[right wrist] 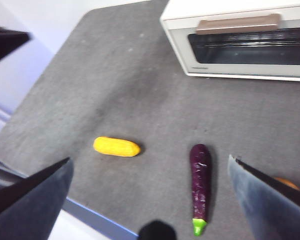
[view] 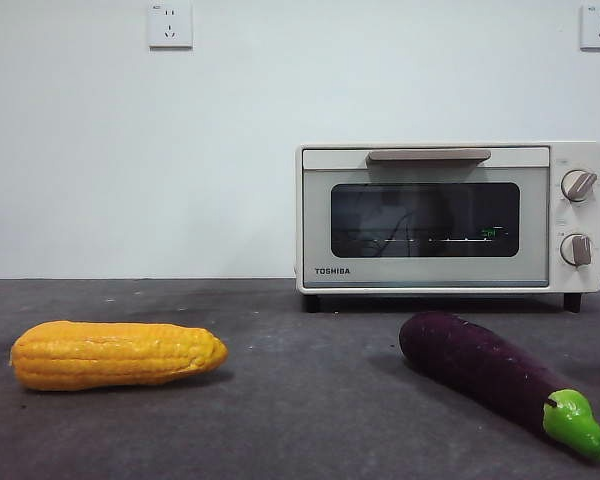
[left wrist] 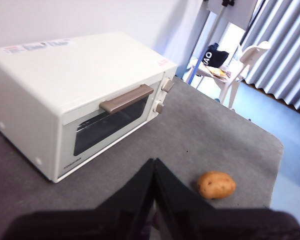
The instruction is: Take the eggplant from the table,put the eggplant in the oven
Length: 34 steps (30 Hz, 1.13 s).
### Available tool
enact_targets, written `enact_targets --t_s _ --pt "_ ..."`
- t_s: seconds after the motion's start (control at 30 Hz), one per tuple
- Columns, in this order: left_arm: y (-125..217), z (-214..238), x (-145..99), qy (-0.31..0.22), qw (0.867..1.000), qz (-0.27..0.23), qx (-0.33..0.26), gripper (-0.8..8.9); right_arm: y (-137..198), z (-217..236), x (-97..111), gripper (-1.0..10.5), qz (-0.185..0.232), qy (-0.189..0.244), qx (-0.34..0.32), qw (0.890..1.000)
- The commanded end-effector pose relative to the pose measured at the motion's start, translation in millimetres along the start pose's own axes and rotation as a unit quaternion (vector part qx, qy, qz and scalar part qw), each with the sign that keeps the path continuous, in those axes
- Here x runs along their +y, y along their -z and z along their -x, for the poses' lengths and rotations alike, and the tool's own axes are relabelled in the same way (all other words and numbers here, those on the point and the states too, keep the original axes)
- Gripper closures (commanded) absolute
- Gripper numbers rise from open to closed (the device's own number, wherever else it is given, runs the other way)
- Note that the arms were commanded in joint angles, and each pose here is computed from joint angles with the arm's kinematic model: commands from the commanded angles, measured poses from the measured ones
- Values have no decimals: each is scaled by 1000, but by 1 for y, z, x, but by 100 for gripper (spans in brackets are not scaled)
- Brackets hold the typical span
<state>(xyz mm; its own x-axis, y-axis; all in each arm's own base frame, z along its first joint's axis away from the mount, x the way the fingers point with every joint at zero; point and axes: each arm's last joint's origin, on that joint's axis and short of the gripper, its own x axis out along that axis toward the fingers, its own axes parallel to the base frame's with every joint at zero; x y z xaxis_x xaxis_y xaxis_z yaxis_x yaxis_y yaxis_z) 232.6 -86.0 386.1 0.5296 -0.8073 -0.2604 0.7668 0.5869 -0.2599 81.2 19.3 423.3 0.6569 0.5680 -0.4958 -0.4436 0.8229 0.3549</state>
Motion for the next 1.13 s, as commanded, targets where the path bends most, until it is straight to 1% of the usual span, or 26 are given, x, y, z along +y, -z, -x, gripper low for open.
enact_targets --t_s 0.03,0.13,0.27,0.4,0.53,0.67,0.8,0.93,1.13 --pt "3 -17 6 8 1000 -6 5 819 1 1 1 316 -1 -6 0 1000" --pt "6 -37 12 17 1000 -6 13 819 2 1 1 317 -5 -5 7 1000" --pt "2 -64 18 4 1000 -4 29 819 3 1 1 317 -8 -5 11 1000" --pt "-13 -91 19 18 999 -13 30 819 5 1 1 317 -10 -5 17 1000" --pt "-29 -118 17 14 999 -29 25 819 6 1 1 317 -13 -4 22 1000" --pt "-40 -145 14 21 998 -46 32 819 6 1 1 317 -13 -4 22 1000" --pt "-41 -172 12 17 996 -68 45 819 6 1 1 317 -13 -4 22 1000" --pt "-39 -194 14 5 995 -79 53 819 7 1 1 317 -15 -4 27 1000" --pt "-31 -220 24 -2 995 -77 64 819 8 1 1 317 -14 -4 30 999"
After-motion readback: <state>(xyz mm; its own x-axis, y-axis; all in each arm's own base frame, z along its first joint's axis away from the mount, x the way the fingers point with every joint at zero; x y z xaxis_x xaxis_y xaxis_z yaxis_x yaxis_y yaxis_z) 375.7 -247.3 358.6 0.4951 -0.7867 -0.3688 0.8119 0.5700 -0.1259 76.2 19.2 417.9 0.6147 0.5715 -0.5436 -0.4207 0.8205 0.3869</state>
